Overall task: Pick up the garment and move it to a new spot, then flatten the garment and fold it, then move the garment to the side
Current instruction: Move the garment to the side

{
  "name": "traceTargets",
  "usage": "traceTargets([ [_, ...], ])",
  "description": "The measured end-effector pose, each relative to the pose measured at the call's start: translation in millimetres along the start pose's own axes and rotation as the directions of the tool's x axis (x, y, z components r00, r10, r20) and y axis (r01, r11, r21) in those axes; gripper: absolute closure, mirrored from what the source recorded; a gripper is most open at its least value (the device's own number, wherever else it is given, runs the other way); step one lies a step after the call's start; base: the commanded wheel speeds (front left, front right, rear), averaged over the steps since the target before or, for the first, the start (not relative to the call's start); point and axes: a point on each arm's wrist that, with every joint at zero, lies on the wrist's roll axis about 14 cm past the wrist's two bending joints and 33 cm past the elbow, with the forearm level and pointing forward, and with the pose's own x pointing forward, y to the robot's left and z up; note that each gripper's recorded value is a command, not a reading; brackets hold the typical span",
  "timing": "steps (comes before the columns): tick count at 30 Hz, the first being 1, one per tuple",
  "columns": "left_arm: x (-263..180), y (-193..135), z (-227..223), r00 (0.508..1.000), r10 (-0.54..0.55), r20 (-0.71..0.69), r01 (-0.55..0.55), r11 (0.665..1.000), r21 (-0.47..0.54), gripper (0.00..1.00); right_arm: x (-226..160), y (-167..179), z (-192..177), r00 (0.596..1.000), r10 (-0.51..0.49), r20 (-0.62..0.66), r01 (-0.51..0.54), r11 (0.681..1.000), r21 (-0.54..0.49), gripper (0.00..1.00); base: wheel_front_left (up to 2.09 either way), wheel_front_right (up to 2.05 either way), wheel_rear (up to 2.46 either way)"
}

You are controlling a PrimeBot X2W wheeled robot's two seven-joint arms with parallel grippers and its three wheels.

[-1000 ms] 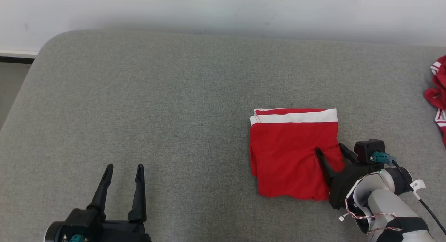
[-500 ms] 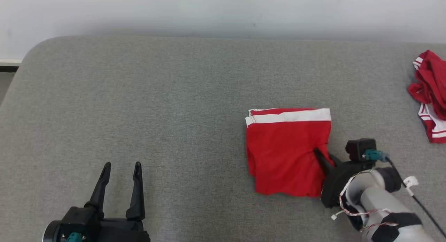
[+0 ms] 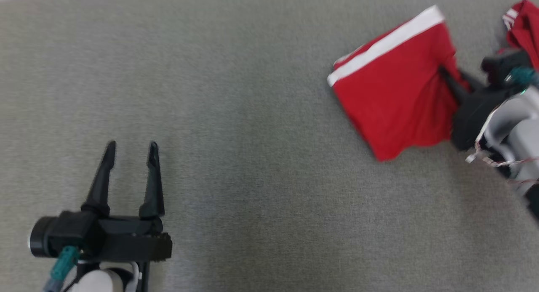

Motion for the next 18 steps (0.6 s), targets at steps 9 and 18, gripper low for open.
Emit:
traceTargets([
  [9, 34.8, -15.9, -40.2, 0.996, -0.078, -0.045, 0.079, 0.997, 0.024, 0.00, -17.2, -104.1, 9.8, 0.984, -0.180, 0.004, 0.180, 0.982, -0.060, 1.00, 0.00, 0.00, 0.00],
  [18, 55.7, -52.8, -77.1, 0.979, -0.194, -0.067, 0.194, 0.981, -0.006, 0.00, -67.9, -207.9, -4.5, 0.906, -0.418, -0.069, 0.408, 0.905, -0.121, 1.00, 0.00, 0.00, 0.00],
])
